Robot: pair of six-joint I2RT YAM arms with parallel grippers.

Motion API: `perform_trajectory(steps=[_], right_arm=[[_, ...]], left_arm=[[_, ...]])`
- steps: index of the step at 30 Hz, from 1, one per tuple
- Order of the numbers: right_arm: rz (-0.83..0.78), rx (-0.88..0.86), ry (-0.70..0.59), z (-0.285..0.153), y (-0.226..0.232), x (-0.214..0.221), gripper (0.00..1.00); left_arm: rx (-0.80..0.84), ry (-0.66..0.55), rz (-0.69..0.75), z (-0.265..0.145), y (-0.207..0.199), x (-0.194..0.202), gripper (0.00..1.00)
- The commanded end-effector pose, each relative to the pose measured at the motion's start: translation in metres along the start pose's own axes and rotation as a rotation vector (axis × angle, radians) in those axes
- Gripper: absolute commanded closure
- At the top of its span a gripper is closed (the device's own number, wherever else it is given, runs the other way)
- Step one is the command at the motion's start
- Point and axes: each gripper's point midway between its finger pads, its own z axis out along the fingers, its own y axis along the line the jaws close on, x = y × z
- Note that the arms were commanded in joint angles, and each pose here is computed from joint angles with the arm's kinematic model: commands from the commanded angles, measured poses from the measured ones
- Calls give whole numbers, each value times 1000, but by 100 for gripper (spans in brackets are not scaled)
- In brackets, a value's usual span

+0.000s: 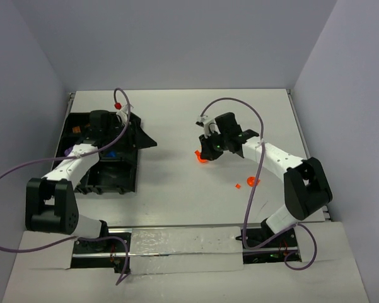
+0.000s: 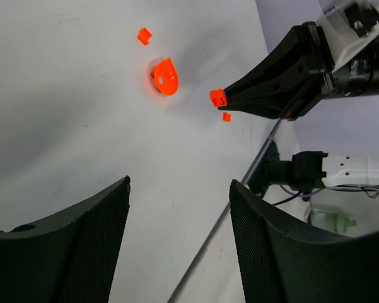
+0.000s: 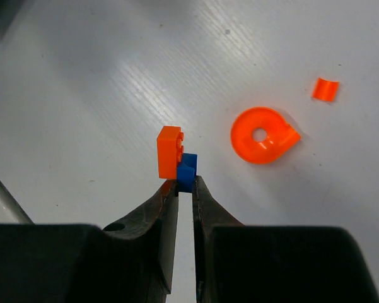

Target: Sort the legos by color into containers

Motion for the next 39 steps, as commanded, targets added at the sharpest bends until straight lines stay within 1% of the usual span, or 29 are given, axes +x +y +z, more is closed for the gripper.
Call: perform_trajectory(steps=[1, 10, 19, 29, 33, 39], right_arm=[[-78, -15, -98, -1, 29, -42, 100], [-217, -24, -88, 9, 75, -57, 100], [-289, 68, -79, 13, 80, -62, 100], [-303, 60, -81, 16, 87, -66, 100], [-307, 52, -83, 15, 91, -67, 100], [-314, 32, -84, 13, 98, -67, 100]], left_arm=[[87, 26, -61, 16, -21, 1, 30], [119, 111, -140, 36, -27, 14, 33], [160, 171, -143, 46, -38, 26, 36], [199, 215, -131, 51, -50, 39, 38], [187, 218, -136, 54, -46, 40, 42], [170, 213, -134, 57, -43, 37, 43]])
